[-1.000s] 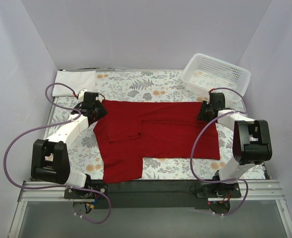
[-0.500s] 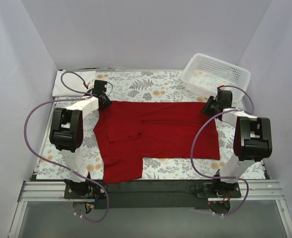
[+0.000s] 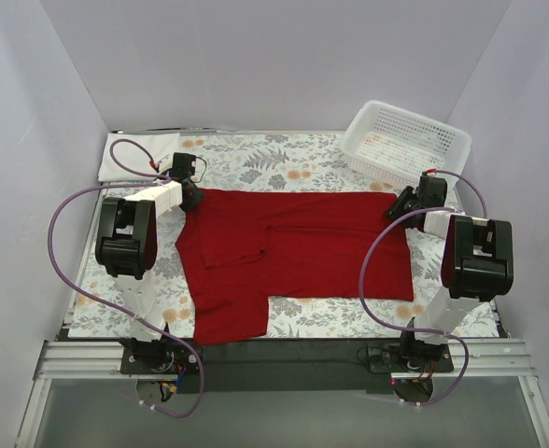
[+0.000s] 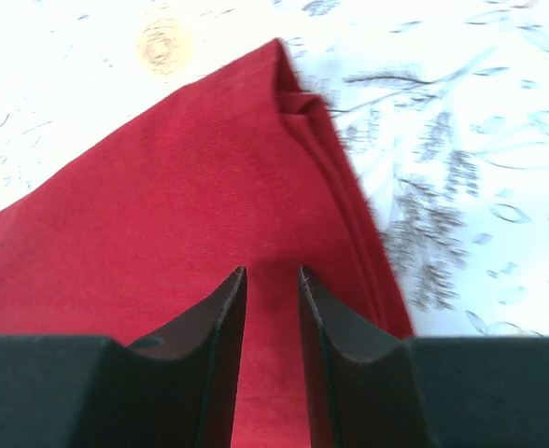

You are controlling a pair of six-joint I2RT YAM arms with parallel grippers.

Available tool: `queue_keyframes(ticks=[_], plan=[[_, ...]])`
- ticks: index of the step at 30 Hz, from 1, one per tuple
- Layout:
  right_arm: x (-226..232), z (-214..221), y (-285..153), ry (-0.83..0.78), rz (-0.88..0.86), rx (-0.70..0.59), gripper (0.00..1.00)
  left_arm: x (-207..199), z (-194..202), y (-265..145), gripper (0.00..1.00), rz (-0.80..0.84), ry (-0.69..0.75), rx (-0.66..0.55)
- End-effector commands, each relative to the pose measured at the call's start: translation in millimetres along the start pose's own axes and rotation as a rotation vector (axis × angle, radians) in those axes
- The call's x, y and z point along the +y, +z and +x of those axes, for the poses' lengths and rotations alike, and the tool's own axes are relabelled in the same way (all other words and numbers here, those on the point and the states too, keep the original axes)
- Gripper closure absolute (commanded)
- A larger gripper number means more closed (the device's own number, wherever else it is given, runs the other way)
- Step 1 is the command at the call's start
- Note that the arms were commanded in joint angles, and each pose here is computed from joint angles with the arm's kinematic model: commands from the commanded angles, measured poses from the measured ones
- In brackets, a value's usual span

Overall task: Fold and stack the t-shirts
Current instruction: Fold the tshirt

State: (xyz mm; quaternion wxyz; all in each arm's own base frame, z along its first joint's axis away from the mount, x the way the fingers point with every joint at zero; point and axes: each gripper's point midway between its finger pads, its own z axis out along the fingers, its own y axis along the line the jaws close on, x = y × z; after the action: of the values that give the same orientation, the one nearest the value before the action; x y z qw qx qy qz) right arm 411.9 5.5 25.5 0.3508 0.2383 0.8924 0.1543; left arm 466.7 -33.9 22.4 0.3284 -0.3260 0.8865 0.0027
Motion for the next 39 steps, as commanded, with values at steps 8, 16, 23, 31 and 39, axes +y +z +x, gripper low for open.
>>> queue_keyframes(ticks=[8,16,23,31,39], plan=[[-27.4,-8.2,-13.7,0.011,0.097,-0.035,0.64,22.7,7.1,5.2,0.78,-0.081,-0.013,0.031],[-36.7,-5.4,-15.0,-0.001,0.146,-0.021,0.63,22.1,-3.9,-0.9,0.78,-0.067,-0.032,0.008],[-50.4,-12.1,-25.0,0.01,0.213,-0.046,0.63,36.1,12.7,8.8,0.78,-0.115,-0.03,0.049],[-40.5,-25.8,-31.3,-0.022,0.193,-0.043,0.62,39.5,17.8,9.4,0.76,-0.12,-0.034,0.062],[26.4,-32.2,-43.1,-0.119,-0.092,-0.054,0.62,32.8,13.6,5.9,0.75,-0.087,-0.042,0.053]])
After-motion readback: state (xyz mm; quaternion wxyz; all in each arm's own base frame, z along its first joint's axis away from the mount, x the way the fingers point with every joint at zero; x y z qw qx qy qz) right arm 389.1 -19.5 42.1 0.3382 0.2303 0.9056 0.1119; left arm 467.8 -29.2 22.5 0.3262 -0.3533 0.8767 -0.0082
